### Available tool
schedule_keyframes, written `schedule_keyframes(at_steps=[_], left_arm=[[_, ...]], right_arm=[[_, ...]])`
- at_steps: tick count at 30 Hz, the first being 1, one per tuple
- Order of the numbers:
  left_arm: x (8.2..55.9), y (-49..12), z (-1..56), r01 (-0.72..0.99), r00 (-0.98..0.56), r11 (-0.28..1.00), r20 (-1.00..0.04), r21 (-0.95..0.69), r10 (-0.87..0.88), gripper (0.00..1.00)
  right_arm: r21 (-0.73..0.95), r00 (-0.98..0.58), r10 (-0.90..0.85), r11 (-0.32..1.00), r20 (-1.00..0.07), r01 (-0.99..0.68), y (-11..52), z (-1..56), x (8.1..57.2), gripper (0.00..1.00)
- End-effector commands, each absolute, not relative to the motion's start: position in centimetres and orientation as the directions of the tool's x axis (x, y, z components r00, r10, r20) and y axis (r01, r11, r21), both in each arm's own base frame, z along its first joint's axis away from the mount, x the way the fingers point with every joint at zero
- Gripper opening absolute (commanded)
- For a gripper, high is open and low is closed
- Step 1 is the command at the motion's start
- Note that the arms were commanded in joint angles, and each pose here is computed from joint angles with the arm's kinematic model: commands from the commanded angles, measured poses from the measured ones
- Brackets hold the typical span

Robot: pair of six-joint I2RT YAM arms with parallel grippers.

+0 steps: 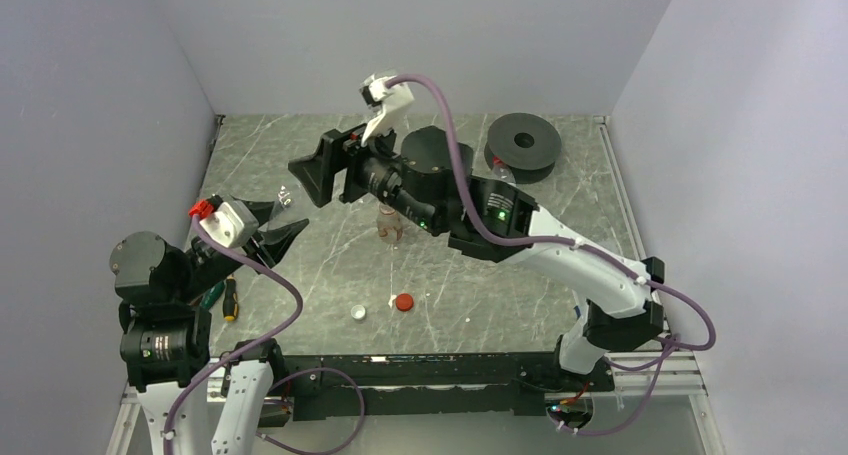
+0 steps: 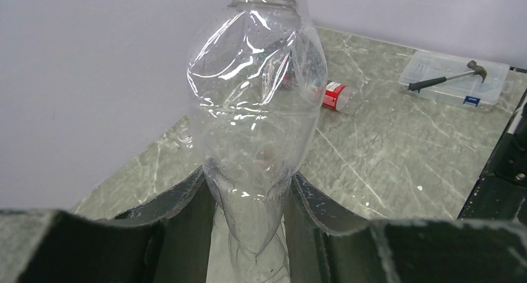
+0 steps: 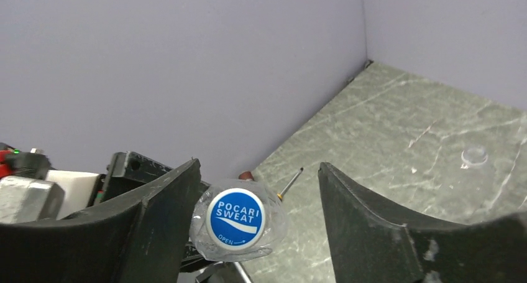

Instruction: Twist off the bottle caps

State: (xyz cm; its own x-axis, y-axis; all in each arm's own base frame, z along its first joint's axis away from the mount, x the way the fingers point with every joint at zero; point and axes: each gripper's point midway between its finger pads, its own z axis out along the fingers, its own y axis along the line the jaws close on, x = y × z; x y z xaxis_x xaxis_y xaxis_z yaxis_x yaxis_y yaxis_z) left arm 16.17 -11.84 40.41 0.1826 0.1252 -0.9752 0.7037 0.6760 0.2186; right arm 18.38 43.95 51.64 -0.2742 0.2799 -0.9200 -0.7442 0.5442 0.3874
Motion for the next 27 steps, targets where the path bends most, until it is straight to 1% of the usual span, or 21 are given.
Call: schedule_keyframes(at_steps=[1,4,7,9,11,15,18,19,21,24,27], left_arm=[[16.5,-11.3,40.4,0.672,0.216,0.691,-0.963,0.267,0.162,0.01],[16.8,-11.1,40.2,0.665,0.208,0.699,-0.964,0.264,0.167,0.01],[16.8,-11.2,40.2,0.666,0.209,0.697,-0.963,0.266,0.168,0.01],[16.7,-11.2,40.2,0.668,0.209,0.695,-0.964,0.265,0.166,0.01],[16.6,-11.4,40.2,0.676,0.208,0.689,-0.965,0.262,0.162,0.01],[16.0,-12.0,40.4,0.715,0.194,0.659,-0.972,0.234,0.135,0.0],[15.1,-13.1,40.8,0.775,0.159,0.606,-0.984,0.177,0.085,0.0],[14.3,-13.8,41.0,0.811,0.144,0.565,-0.988,0.153,0.061,0.0],[13.0,-14.9,41.5,0.875,0.079,0.479,-0.997,0.071,0.004,0.0],[10.6,-16.2,42.3,0.945,-0.025,0.323,-0.998,-0.04,-0.051,0.0],[9.5,-16.7,43.1,0.963,-0.092,0.247,-0.993,-0.108,-0.073,0.0]], right_arm=[[0.425,-0.279,0.337,0.525,-0.899,-0.737,43.3,53.8,18.2,0.68],[0.426,-0.289,0.326,0.514,-0.9,-0.745,43.9,53.7,18.0,0.58],[0.425,-0.292,0.322,0.516,-0.901,-0.744,44.2,53.4,18.1,0.43],[0.425,-0.289,0.324,0.521,-0.901,-0.74,44.0,53.5,18.2,0.31],[0.419,-0.279,0.328,0.52,-0.902,-0.744,43.9,53.7,18.2,0.22],[0.383,-0.24,0.326,0.507,-0.915,-0.772,43.2,54.7,17.8,0.11],[0.321,-0.194,0.298,0.468,-0.934,-0.824,43.0,55.3,16.9,0.06],[0.287,-0.17,0.286,0.44,-0.943,-0.851,42.9,55.5,16.3,0.05],[0.2,-0.11,0.261,0.35,-0.959,-0.915,42.8,55.8,14.5,0.05],[0.085,-0.028,0.269,0.2,-0.963,-0.976,41.9,56.1,11.5,0.05],[0.018,-0.002,0.281,0.053,-0.96,-0.998,40.7,55.9,9.6,0.05]])
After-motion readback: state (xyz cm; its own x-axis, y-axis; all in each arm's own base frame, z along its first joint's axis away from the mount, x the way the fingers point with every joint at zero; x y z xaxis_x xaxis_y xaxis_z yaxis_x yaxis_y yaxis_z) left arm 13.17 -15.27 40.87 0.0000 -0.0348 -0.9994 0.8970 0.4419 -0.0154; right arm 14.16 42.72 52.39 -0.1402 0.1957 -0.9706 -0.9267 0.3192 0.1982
